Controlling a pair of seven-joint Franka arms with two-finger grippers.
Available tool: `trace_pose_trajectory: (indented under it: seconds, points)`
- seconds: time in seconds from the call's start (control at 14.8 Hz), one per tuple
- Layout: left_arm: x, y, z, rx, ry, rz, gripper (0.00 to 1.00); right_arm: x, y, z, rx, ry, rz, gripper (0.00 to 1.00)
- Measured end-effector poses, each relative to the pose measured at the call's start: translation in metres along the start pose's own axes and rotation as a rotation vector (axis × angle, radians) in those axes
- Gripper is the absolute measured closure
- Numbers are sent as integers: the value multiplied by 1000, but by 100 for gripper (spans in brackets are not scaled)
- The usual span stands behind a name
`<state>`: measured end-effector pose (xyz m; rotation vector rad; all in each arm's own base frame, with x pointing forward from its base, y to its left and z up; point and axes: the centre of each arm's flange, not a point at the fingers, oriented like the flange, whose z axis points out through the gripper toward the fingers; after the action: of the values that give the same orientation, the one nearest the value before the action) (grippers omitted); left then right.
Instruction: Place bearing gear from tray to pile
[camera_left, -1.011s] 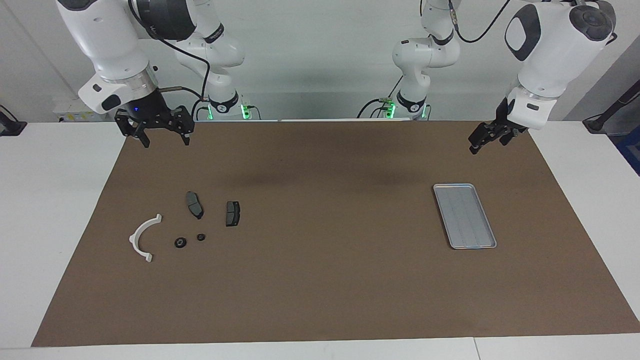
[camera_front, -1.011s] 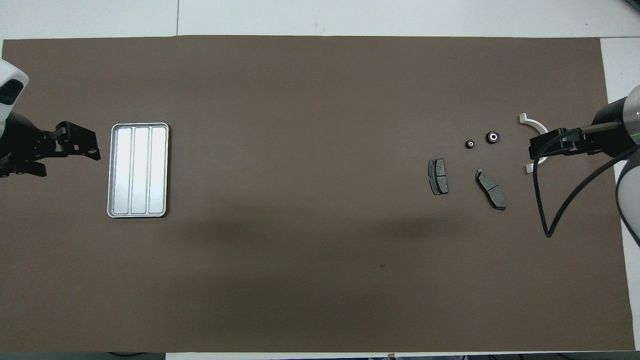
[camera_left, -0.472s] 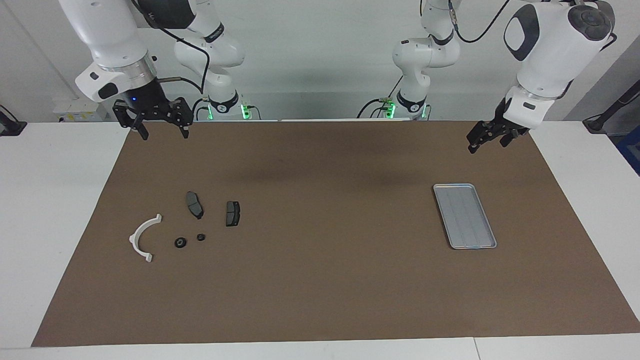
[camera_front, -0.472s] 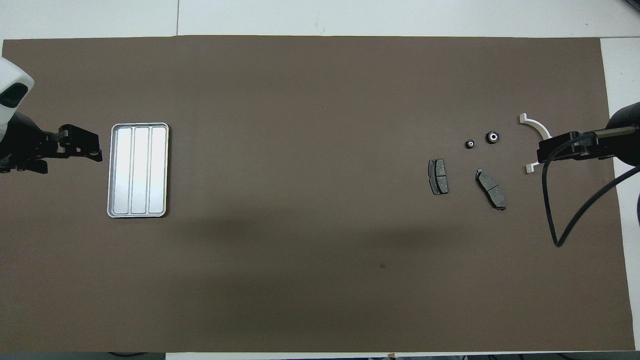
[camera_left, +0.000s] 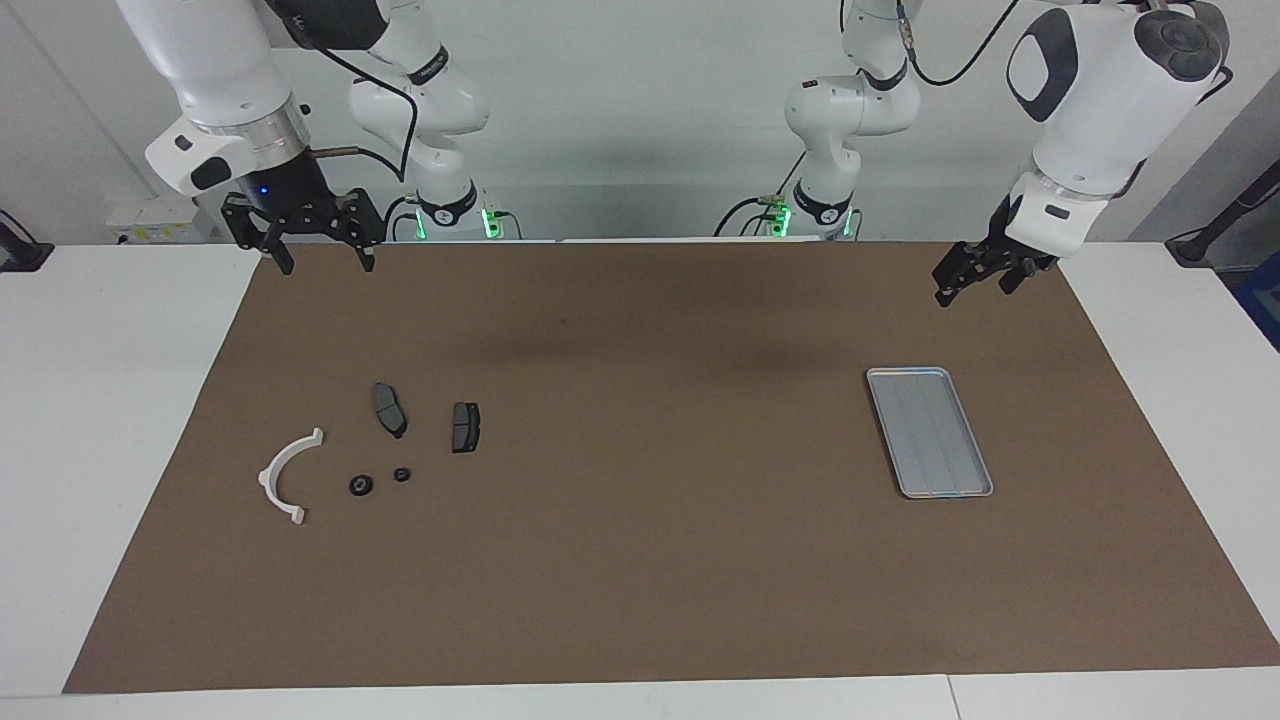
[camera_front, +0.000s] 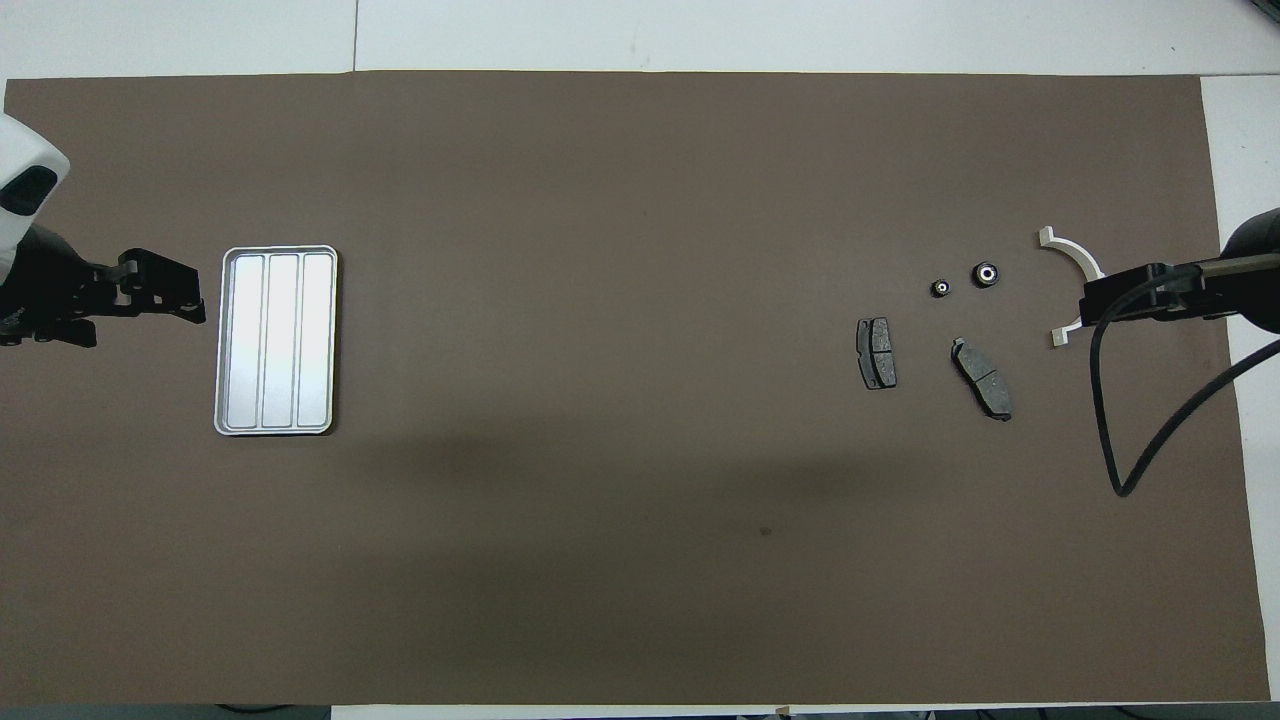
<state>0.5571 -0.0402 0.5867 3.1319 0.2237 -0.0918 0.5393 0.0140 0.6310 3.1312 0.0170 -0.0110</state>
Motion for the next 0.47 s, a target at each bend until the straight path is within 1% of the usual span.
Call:
trace_pose_trajectory:
  seconds: [0.2, 0.47]
  points:
    - [0, 0, 0, 0, 0, 0, 0, -1, 13, 1, 0, -12, 23, 0]
    - [0, 0, 0, 0, 0, 0, 0, -2, 16, 2, 0, -18, 29, 0]
